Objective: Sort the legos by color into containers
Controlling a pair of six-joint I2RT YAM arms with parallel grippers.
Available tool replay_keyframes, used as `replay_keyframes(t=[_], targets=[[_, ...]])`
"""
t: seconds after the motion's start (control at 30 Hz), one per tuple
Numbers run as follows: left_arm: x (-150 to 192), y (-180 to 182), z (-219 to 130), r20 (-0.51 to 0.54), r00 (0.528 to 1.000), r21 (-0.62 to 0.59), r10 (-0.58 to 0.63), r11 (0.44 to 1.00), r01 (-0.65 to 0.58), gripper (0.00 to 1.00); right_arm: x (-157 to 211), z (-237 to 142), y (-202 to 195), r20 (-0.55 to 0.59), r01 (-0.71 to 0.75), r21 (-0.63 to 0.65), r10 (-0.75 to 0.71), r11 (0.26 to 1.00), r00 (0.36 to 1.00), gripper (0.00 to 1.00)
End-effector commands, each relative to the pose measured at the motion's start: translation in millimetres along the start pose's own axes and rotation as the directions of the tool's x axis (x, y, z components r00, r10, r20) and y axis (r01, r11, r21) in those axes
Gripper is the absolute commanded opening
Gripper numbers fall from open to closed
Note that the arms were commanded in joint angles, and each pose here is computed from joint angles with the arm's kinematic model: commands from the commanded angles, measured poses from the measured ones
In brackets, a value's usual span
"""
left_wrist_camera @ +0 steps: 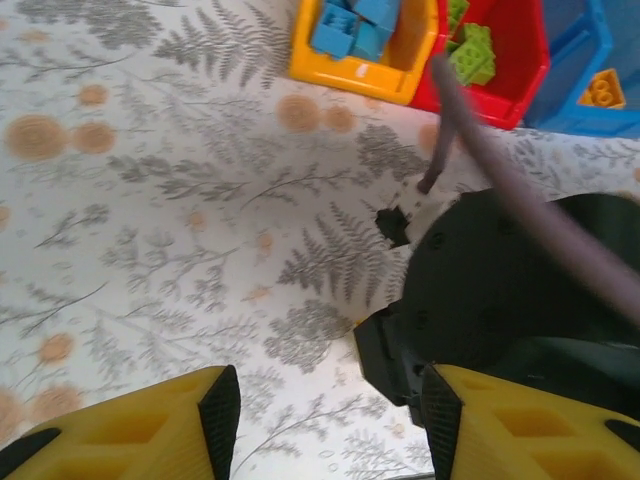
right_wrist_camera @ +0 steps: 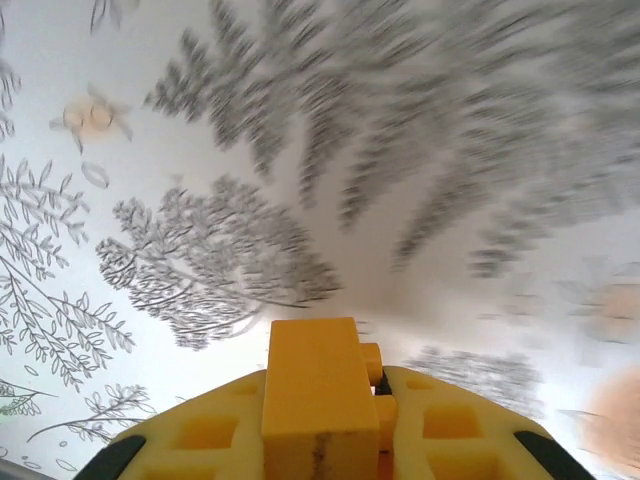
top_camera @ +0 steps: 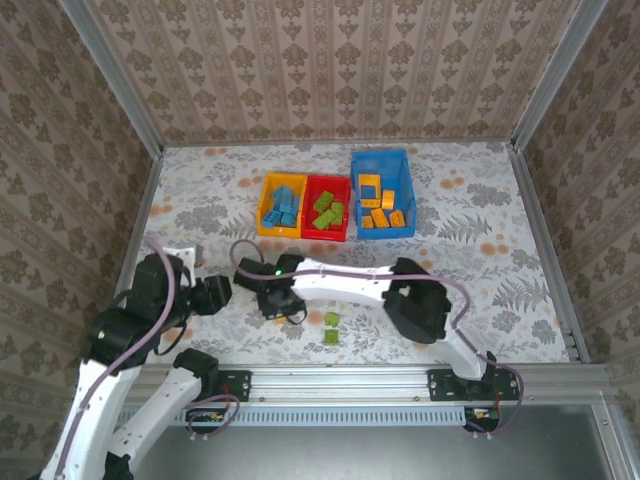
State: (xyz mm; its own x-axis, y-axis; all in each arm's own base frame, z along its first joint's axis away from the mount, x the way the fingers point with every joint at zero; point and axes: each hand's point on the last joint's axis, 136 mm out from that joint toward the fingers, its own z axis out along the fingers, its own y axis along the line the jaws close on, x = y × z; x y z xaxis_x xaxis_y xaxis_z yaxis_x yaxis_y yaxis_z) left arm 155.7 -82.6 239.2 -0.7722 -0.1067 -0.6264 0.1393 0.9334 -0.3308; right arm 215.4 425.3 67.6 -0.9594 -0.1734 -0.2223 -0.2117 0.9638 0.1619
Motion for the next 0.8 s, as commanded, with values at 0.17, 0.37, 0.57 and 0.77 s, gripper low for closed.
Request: replay_keyframes(t=[0.17, 0.37, 0.57, 0.77], targets=[[-43, -96, 56, 0.026, 0.981, 0.233, 0.193, 0.953, -0.194, 0.56, -68, -95, -157, 0.185, -0.152, 0.093, 0.133, 0.984, 0.974, 0.10], [-56, -164, 107, 0.018, 0.959, 0.274, 0.283, 0.921, -0.277, 0.58, -113, -108, -264, 0.231, -0.238, 0.162, 0.197, 0.958, 0.953, 0.10], [-68, -209, 148, 0.005, 0.936, 0.293, 0.352, 0.894, -0.338, 0.59, -182, -98, -324, 0.288, -0.286, 0.228, 0.216, 0.931, 0.933, 0.10], [-80, -231, 174, 0.014, 0.921, 0.317, 0.388, 0.872, -0.372, 0.60, -241, -72, -350, 0.307, -0.294, 0.304, 0.199, 0.906, 0.931, 0.11]])
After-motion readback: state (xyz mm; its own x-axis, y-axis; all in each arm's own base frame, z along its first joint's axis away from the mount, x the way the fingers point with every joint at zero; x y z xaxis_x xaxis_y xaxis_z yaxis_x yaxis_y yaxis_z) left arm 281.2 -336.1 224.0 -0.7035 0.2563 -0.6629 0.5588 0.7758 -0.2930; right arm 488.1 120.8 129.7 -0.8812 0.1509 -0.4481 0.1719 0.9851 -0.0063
